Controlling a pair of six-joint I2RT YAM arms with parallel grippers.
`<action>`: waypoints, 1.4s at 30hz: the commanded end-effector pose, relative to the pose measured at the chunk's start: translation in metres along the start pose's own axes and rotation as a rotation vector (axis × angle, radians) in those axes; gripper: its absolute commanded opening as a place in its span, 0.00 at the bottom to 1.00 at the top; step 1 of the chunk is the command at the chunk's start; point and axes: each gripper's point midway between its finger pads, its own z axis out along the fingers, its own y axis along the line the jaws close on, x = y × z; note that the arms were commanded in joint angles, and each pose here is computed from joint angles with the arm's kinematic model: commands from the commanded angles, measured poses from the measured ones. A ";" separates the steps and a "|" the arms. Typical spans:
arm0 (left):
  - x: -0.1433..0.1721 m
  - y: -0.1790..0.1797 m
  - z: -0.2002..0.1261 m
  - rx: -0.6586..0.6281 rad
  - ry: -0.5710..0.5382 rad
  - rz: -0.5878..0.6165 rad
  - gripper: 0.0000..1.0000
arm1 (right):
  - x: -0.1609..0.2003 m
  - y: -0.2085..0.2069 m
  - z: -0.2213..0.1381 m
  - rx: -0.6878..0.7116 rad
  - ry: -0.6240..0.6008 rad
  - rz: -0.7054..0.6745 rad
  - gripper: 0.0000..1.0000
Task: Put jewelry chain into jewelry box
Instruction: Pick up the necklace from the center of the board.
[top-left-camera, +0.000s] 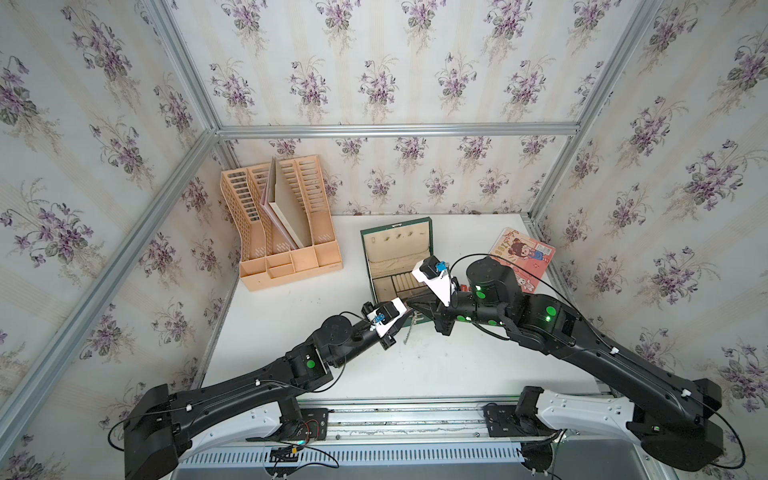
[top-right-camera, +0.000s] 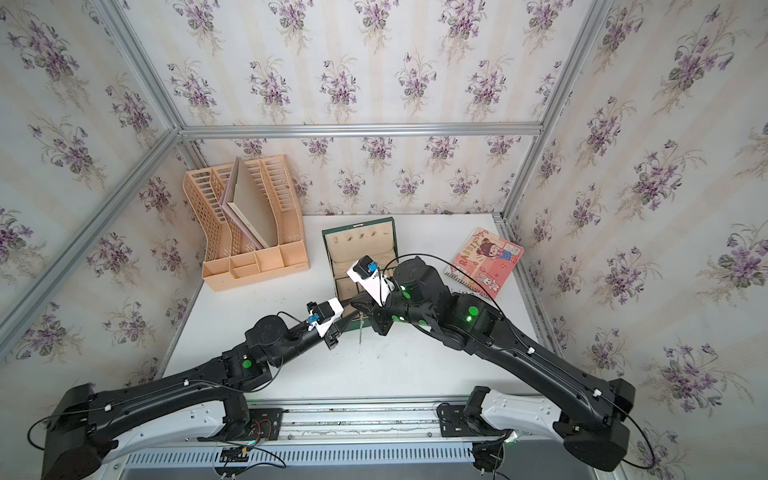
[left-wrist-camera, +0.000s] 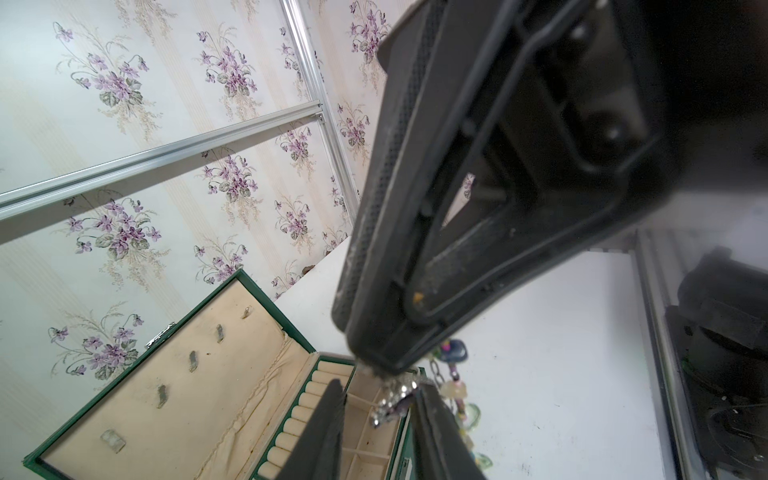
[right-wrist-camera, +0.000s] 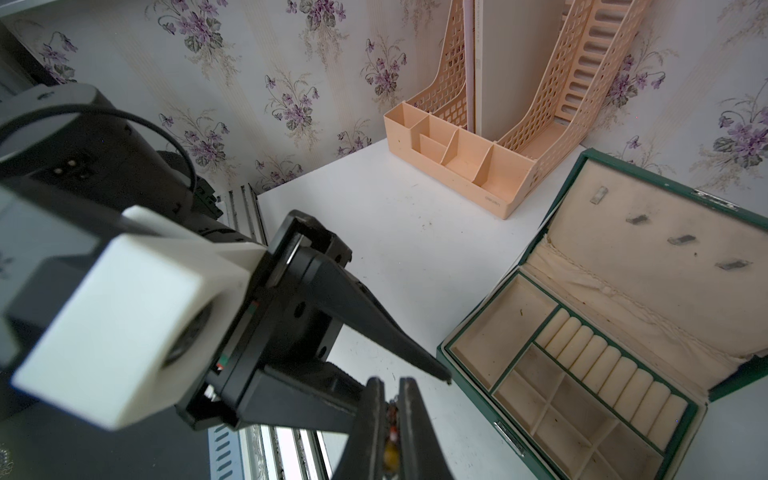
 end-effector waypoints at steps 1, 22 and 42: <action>-0.011 0.004 -0.001 -0.019 -0.038 0.007 0.33 | -0.007 -0.002 -0.001 0.012 -0.030 0.001 0.00; -0.001 -0.001 -0.002 0.002 0.001 -0.002 0.42 | -0.009 -0.004 0.002 0.024 -0.033 -0.004 0.00; -0.001 0.003 -0.009 -0.017 0.007 -0.010 0.17 | -0.006 -0.007 0.000 0.040 -0.033 -0.005 0.00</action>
